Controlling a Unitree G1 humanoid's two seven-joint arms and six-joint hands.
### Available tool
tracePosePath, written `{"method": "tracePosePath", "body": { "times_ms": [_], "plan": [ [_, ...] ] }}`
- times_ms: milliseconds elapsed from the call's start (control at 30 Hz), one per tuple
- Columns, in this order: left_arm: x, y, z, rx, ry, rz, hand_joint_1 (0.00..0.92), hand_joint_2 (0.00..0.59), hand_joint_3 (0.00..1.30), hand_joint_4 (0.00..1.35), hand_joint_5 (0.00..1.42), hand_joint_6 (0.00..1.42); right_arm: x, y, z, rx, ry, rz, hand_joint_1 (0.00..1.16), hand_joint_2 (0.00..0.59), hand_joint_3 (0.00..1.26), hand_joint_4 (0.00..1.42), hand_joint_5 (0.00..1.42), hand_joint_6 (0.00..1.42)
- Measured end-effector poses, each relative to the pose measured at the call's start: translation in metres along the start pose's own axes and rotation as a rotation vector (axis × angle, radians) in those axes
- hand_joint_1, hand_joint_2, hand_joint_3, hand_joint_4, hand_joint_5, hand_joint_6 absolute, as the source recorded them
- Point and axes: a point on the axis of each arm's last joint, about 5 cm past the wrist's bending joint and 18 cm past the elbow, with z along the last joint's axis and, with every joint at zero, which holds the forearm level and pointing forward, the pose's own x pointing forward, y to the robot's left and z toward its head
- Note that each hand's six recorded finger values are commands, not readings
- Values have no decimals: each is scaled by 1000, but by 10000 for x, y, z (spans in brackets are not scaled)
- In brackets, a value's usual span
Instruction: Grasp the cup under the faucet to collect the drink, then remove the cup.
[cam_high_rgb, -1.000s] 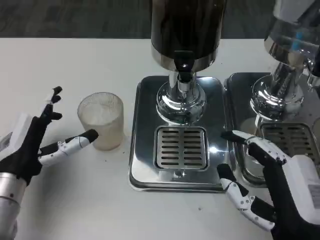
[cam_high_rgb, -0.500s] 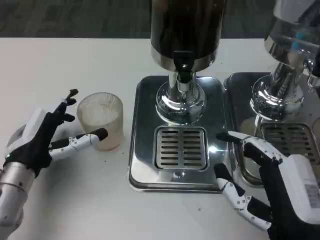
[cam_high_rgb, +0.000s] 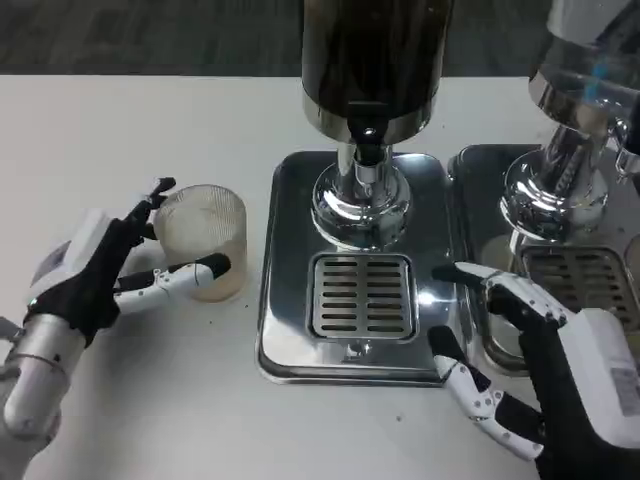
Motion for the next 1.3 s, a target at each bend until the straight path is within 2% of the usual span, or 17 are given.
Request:
{"method": "tracePosePath", "body": {
  "times_ms": [367,833,900,1033,1167,1233,1300],
  "plan": [
    [55,-79,47,-4,-2,-43,281,51,114,130,277,289,-30,1,6,0,17,0,424,405,403,347,352,475],
    [109,-150,113,-21,-11,-37,245,71,139,160,307,313,-67,-6,3,3,38,-1,424,405,405,360,356,490],
    [117,-160,123,-23,-12,-35,251,84,157,185,347,368,-65,-7,2,5,39,-3,424,405,405,360,356,490],
    [137,-164,144,-22,-19,-26,269,110,212,261,508,695,-64,-6,4,12,42,-7,424,405,405,360,356,490],
    [158,-171,163,-27,-22,-27,275,145,290,360,641,927,-65,-4,6,17,46,-11,424,405,405,360,356,490],
    [167,-187,177,-30,-27,-27,282,162,342,423,723,1016,-65,-4,6,17,46,-11,424,406,405,360,356,490],
    [165,-200,180,-33,-29,-23,291,172,377,473,767,1048,-65,-4,6,17,46,-11,424,408,405,361,356,491]
  ]
}}
